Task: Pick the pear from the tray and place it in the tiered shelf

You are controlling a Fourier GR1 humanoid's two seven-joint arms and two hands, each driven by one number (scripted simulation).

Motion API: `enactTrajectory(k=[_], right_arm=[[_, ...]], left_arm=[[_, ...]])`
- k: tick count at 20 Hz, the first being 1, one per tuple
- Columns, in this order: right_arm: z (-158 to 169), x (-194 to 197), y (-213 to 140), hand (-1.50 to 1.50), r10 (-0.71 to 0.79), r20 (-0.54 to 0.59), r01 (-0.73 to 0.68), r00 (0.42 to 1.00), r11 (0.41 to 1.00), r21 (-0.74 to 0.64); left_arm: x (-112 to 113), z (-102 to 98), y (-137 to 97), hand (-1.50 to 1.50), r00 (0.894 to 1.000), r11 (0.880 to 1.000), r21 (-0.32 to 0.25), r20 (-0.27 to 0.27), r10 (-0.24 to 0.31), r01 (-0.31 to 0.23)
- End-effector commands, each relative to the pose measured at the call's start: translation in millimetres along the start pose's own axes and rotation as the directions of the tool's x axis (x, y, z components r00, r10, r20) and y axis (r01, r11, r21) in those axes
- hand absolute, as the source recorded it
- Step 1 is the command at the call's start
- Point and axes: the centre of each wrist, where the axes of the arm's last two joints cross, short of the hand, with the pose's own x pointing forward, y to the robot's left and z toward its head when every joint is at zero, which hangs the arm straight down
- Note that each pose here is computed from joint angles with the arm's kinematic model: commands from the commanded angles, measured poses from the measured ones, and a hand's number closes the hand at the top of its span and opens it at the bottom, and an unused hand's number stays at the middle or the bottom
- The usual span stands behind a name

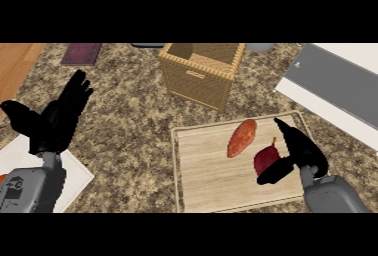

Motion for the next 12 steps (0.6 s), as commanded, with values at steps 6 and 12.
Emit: enactTrajectory(k=[6,12], right_arm=[[-8,0,31,1.5,-0.02,-0.011,0.02,1.0,0.999,0.046],[-22,-16,29,1.5,0.088,0.079,-0.088,0.993,0.996,0.001]], left_arm=[[-1,7,-16,0.0,1.0,1.0,0.006,-0.006,0.0,0.0],[-5,-7,-15,0.0,1.0,1.0,0.015,0.001,-0.002,0.002]])
